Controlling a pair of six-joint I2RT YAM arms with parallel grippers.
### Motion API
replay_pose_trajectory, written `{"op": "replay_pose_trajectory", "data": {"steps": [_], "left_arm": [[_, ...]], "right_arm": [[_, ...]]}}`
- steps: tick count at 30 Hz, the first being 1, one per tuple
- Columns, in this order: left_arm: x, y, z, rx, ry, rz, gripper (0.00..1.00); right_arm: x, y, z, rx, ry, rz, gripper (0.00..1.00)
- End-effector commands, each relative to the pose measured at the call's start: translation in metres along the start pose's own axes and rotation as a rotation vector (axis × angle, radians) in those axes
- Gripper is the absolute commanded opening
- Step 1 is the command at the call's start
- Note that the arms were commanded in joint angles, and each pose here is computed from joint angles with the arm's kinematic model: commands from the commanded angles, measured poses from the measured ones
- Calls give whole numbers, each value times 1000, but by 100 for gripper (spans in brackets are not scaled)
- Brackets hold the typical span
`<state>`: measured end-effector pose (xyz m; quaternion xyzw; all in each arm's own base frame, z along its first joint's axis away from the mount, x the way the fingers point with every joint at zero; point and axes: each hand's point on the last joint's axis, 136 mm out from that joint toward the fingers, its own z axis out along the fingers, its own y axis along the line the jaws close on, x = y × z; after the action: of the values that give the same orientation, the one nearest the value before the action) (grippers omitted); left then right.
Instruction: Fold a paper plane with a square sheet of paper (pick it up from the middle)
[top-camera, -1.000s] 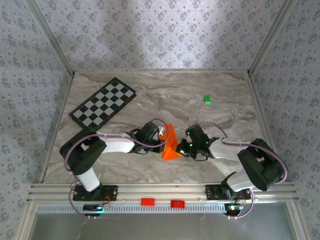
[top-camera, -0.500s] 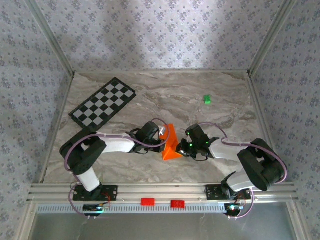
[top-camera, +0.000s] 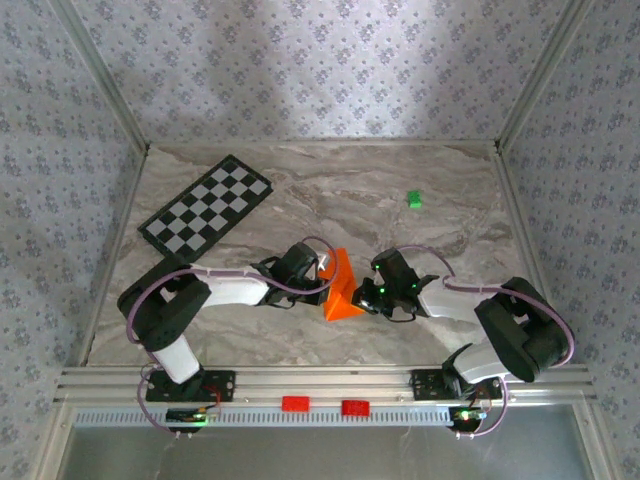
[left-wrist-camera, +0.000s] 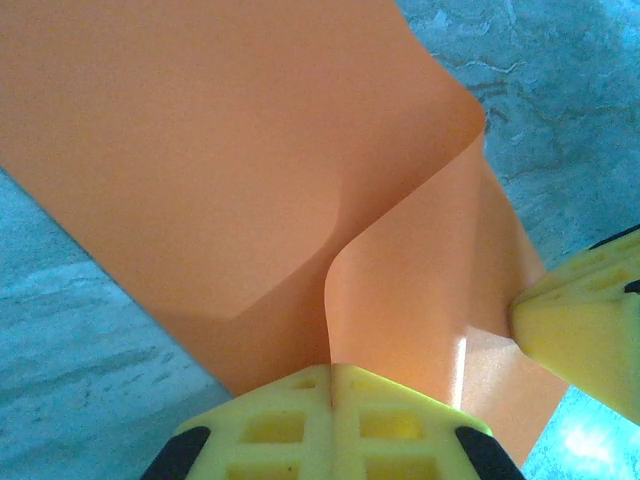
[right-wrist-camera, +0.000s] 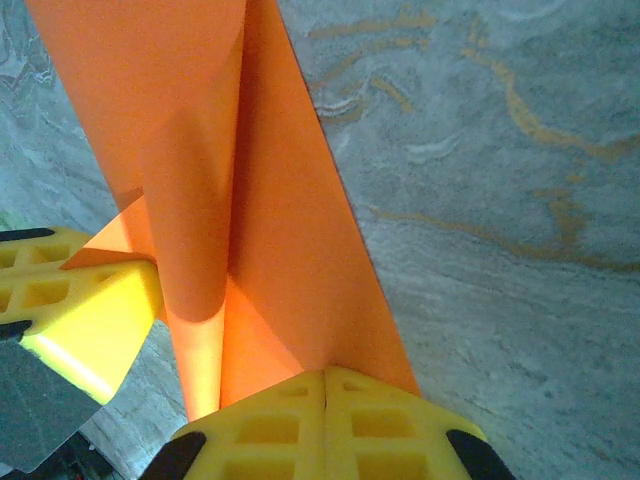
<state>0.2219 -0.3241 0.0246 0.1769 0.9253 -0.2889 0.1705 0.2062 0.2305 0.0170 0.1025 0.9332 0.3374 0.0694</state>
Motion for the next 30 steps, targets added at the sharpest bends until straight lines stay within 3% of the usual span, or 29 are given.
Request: {"op": "replay_pose_trajectory", "data": {"steps": [1, 14, 30], "left_arm": [[-5, -2, -1, -7, -6, 21, 0], [3, 0, 7, 1, 25, 20, 0], [-12, -10, -7, 8, -20, 50, 0]], "right_arm": [[21, -43, 3, 146, 55, 51, 0], [20, -44, 3, 143, 55, 51, 0], [22, -48, 3, 154, 57, 59, 0]]}}
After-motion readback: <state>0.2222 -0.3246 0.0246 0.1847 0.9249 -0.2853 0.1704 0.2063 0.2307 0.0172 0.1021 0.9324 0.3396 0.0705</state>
